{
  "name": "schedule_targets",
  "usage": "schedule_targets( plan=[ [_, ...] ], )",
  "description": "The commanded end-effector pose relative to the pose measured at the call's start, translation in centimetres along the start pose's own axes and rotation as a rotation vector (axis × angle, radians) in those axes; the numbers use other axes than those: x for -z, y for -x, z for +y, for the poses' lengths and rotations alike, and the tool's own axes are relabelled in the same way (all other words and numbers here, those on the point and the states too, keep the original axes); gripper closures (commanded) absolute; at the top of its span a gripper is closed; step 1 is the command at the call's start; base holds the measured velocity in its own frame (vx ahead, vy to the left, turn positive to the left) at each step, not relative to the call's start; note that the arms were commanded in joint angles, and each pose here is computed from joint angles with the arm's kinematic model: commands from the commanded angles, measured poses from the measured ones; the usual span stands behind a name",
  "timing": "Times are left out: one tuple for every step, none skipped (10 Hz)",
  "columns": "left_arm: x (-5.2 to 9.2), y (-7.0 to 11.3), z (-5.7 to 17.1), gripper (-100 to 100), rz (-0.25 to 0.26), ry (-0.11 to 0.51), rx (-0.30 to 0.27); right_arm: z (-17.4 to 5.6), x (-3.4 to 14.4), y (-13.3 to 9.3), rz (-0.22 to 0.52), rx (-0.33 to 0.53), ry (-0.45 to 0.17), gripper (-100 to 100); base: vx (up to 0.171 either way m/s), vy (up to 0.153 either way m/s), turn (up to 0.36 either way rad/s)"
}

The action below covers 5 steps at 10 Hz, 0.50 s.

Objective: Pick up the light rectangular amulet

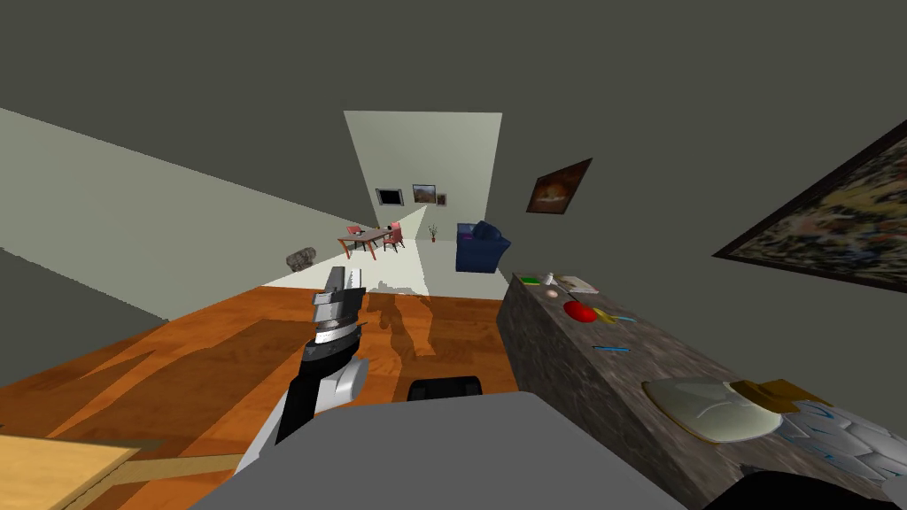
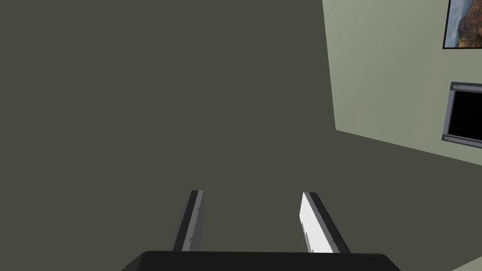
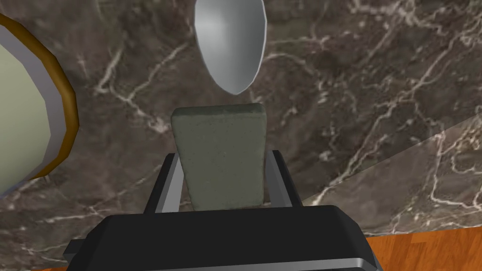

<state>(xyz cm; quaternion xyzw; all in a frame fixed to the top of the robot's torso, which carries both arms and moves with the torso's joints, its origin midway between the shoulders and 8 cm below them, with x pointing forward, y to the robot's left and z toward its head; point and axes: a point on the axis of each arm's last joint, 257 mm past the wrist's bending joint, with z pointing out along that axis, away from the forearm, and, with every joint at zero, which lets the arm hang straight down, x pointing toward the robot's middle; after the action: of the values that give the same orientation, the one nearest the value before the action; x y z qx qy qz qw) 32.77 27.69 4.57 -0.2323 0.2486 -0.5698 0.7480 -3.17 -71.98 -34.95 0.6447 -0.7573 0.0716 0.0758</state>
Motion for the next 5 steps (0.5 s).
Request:
schedule_targets(
  plan=[
    [0.0,0.0,0.0,0,0.000,0.000,0.000,0.0,0.0,0.0,0.000,0.000,0.000,0,0.000,0.000,0.000],
    [0.0,0.0,0.0,0,0.000,0.000,0.000,-1.1,1.0,-0.4,-0.002,0.009,-0.005,100,-0.017,0.024,-0.099],
    [0.0,0.0,0.0,0,0.000,0.000,0.000,-1.8,1.6,-0.6,-0.003,0.016,-0.008,100,-0.028,0.035,-0.105],
    [0.0,0.0,0.0,0,0.000,0.000,0.000,-1.4,1.3,-0.5,0.000,0.013,-0.007,100,-0.012,0.016,-0.018],
    [0.0,0.0,0.0,0,0.000,0.000,0.000,-1.5,1.4,-0.5,-0.002,0.013,-0.007,0,0.000,0.000,0.000]
  ],
)
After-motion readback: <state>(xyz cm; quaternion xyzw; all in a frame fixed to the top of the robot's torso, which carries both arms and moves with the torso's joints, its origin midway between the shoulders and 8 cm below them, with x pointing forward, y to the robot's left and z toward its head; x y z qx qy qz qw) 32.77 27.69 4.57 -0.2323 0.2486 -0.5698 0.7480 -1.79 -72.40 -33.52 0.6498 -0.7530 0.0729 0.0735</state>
